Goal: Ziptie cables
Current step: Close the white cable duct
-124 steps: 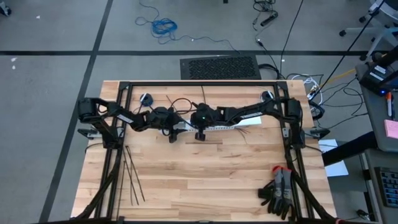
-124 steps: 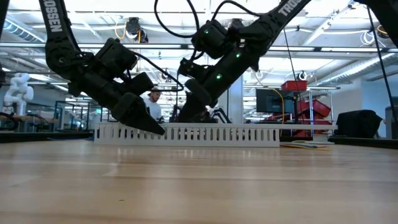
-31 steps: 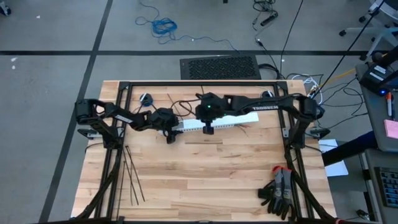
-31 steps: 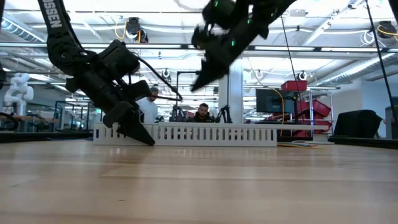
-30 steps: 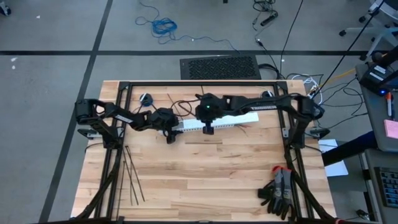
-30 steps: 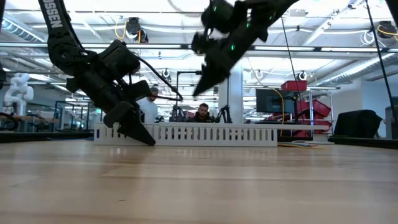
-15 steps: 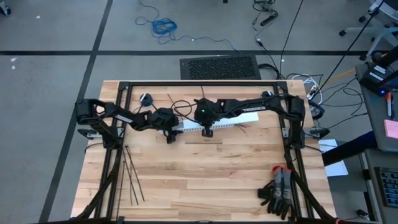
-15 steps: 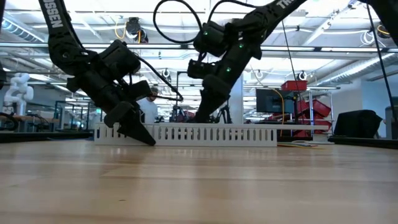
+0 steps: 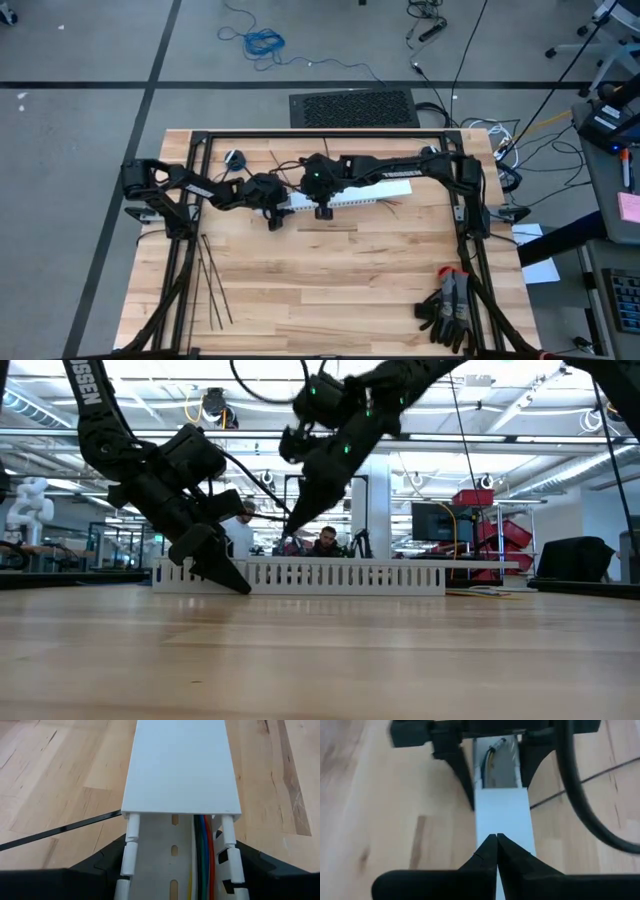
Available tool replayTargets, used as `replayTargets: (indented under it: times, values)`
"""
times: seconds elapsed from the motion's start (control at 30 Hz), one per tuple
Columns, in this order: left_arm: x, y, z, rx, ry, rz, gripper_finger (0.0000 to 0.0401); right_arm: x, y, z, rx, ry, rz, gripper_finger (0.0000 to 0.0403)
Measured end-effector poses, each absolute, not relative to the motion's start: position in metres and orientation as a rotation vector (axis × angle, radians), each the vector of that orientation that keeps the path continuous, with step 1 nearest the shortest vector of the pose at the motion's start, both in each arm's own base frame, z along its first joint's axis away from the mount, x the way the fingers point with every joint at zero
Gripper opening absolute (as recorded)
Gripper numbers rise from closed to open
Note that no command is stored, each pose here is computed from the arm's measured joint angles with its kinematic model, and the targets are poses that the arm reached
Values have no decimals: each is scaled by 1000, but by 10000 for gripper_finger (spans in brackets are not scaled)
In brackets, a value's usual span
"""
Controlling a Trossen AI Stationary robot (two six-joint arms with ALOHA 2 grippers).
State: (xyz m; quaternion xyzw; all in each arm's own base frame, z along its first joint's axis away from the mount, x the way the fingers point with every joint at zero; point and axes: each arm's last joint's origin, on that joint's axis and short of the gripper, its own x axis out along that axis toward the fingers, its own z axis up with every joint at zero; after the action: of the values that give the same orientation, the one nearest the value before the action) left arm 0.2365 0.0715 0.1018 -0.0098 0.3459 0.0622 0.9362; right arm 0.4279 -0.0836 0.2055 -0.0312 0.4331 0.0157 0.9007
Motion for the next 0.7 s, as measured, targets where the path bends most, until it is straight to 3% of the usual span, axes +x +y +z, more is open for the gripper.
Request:
replayTargets:
  times: [0.2, 0.4, 0.7]
  values:
    - [236, 71, 102, -15, 707, 125, 244, 420, -83, 213, -63, 1044, 29, 0]
    - [236, 71, 102, -16, 707, 125, 244, 417, -92, 210, -46, 1062, 12, 0]
    - [236, 71, 101, -24, 720, 123, 244, 433, -98, 175, -59, 1069, 44, 0]
